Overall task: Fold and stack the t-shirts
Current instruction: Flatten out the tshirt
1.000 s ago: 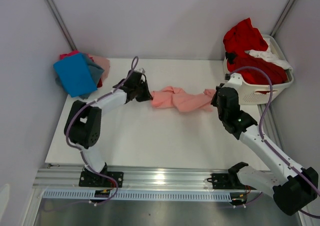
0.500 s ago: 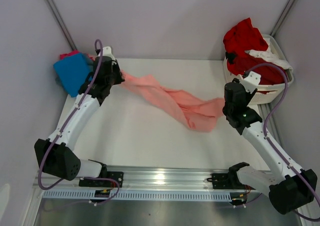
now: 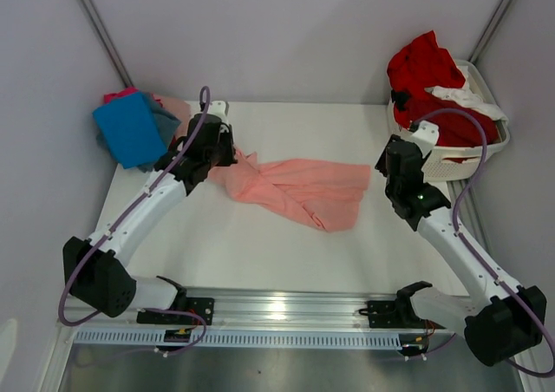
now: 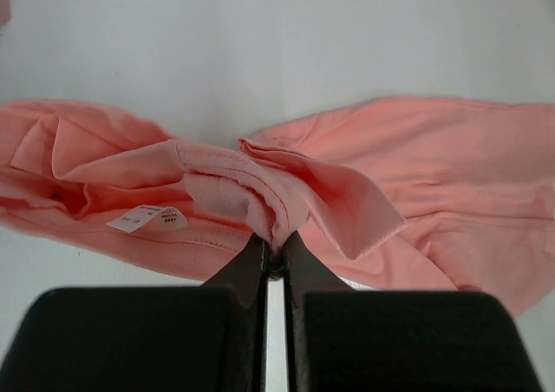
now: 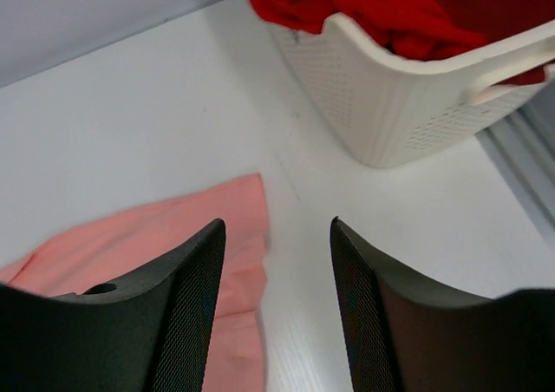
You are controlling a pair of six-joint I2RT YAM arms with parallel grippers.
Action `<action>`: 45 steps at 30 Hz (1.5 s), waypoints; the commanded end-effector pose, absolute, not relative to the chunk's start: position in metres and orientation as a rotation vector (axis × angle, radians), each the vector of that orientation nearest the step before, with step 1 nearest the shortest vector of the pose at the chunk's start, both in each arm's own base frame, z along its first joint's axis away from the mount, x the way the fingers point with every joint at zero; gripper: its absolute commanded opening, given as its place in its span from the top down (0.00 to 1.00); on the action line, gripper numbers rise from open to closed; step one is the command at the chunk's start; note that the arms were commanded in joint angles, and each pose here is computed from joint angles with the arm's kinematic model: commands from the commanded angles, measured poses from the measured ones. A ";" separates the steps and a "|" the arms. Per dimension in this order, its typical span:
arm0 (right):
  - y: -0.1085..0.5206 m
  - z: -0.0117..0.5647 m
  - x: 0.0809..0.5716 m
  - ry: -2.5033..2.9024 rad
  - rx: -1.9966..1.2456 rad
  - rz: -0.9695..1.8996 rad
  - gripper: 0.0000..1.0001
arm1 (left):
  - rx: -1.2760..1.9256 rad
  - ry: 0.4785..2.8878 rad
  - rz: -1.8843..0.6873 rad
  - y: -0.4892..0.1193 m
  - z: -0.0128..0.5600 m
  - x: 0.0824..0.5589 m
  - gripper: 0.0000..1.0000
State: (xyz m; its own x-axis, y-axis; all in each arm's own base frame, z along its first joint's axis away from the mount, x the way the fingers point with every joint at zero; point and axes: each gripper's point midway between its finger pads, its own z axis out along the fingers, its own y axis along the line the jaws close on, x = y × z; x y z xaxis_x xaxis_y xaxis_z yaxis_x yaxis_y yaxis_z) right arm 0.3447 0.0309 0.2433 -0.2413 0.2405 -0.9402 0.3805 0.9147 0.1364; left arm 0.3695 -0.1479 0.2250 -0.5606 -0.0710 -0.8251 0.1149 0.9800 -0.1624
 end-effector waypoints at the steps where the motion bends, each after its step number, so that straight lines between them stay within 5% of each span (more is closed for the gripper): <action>1: 0.069 0.250 0.362 1.856 0.379 0.073 0.45 | 0.081 2.096 -0.290 -0.157 0.244 0.363 1.00; 13: 0.127 0.176 0.367 2.122 0.325 0.308 0.44 | -0.062 2.126 -0.244 -0.136 0.232 0.344 1.00; 28: 0.162 0.096 0.383 2.330 0.275 0.325 0.45 | -0.138 2.587 -0.336 -0.136 0.141 0.201 0.99; 31: 0.171 0.102 0.390 2.319 0.242 0.338 0.45 | -0.120 2.563 -0.294 -0.127 0.151 0.199 0.81; 32: 0.173 0.103 0.391 2.319 0.230 0.334 0.45 | -0.123 2.565 -0.278 -0.124 0.150 0.198 0.51; 34: 0.177 0.106 0.394 2.318 0.220 0.335 0.45 | -0.139 2.567 -0.277 -0.125 0.152 0.200 0.29; 38: 0.180 0.107 0.393 2.317 0.202 0.332 0.45 | -0.129 2.546 -0.324 -0.135 0.153 0.208 0.12; 45: 0.174 0.107 0.391 2.311 0.209 0.294 0.44 | 0.011 2.554 -0.492 -0.171 0.143 0.222 0.08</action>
